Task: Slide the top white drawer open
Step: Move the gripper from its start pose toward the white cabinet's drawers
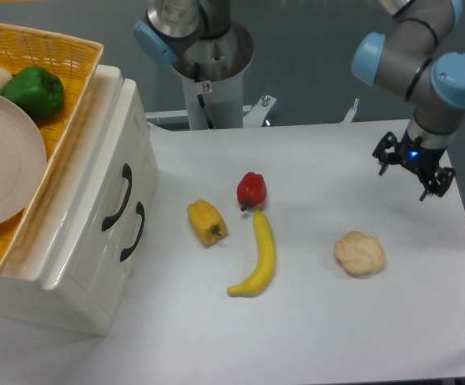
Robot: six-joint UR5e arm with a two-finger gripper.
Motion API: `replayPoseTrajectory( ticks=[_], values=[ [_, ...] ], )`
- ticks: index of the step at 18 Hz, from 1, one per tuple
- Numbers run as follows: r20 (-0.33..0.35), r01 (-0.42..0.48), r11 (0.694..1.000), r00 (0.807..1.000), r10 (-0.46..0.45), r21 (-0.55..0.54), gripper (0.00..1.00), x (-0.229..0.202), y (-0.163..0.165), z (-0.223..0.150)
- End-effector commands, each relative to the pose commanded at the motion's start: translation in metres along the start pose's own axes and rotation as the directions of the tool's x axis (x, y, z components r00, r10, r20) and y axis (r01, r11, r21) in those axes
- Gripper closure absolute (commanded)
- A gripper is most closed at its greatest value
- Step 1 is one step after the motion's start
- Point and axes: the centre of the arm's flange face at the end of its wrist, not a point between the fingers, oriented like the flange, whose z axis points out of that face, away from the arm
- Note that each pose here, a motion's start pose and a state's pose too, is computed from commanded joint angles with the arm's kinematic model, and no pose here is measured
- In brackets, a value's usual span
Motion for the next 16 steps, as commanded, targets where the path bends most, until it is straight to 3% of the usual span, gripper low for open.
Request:
replayPoseTrajectory(
  ticks=[3, 7, 12, 16],
  values=[
    [0.018, 0.019, 0.999, 1.000, -0.018, -0.037, 0.00, 0.013, -0.003, -0.011],
    [0.038, 0.174, 0.985, 0.984, -0.173, -0.016, 0.00, 0.030, -0.038, -0.021],
    [0.065, 0.196, 0.981, 0.979, -0.196, 0.002, 0.00, 0.082, -0.113, -0.039],
    [0.100, 0.136, 0.990, 0.986, -0.132, -0.036, 0.00, 0.117, -0.157, -0.044]
  ],
)
